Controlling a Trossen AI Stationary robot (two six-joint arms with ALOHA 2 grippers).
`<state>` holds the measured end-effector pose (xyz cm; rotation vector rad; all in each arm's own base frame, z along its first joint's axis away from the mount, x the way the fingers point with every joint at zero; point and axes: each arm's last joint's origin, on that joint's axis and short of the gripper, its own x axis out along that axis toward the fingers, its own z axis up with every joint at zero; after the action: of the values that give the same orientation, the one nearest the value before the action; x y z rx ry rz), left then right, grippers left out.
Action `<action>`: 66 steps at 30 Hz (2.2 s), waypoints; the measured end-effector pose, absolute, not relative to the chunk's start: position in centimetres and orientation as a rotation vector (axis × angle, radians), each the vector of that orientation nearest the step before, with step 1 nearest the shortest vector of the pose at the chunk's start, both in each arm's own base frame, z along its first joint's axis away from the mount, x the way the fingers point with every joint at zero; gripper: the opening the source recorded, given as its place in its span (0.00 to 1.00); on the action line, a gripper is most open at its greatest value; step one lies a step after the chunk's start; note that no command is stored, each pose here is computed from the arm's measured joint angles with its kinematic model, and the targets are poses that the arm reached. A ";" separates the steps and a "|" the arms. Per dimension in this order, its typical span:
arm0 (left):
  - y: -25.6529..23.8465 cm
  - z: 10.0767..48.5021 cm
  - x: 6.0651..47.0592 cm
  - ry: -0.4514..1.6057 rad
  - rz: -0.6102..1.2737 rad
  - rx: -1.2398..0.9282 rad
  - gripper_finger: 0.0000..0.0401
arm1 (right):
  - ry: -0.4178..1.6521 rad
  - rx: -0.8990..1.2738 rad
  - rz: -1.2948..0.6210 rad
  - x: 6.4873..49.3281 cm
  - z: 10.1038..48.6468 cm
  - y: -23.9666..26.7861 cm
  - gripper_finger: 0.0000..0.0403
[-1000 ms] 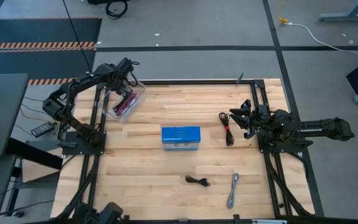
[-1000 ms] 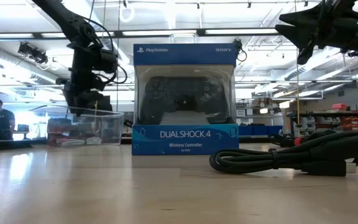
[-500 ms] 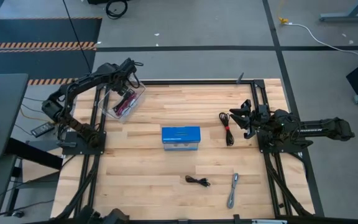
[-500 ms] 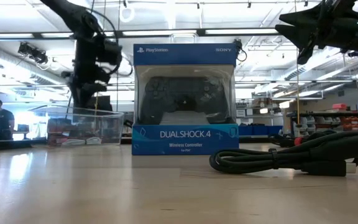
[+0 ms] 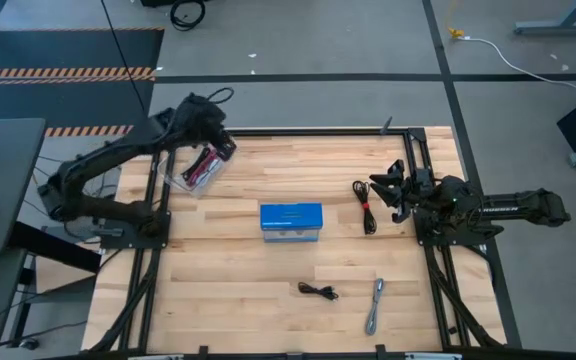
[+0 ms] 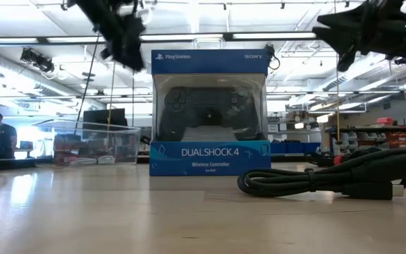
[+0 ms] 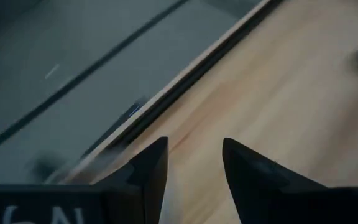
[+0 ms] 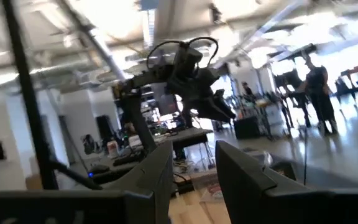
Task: Pick and place USB-C Cables
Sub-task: Put the top black charger cable into the transparent bin
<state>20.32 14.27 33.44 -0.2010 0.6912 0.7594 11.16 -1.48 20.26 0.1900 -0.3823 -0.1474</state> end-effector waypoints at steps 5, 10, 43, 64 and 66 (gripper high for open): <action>10.5 34.1 21.5 0.465 0.532 -0.125 0.40 | -0.397 0.133 -0.077 11.1 20.5 -1.2 0.32; 7.2 31.7 21.9 0.331 0.391 -0.069 0.40 | -0.386 0.160 -0.053 11.2 20.4 -1.2 0.32; -3.1 17.1 15.0 0.040 0.128 -0.121 0.40 | 0.787 0.583 -0.686 20.3 27.8 -5.1 0.28; -5.7 17.0 14.0 0.048 0.096 -0.079 0.40 | 1.442 0.737 -0.897 22.7 19.9 -5.6 0.46; -5.8 17.0 14.0 0.048 0.088 -0.086 0.40 | 1.475 0.729 -0.904 23.0 19.2 -5.6 0.49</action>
<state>13.98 -5.81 17.03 -0.0859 0.0477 0.0878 23.03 -5.65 19.17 0.7286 1.4749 -0.9042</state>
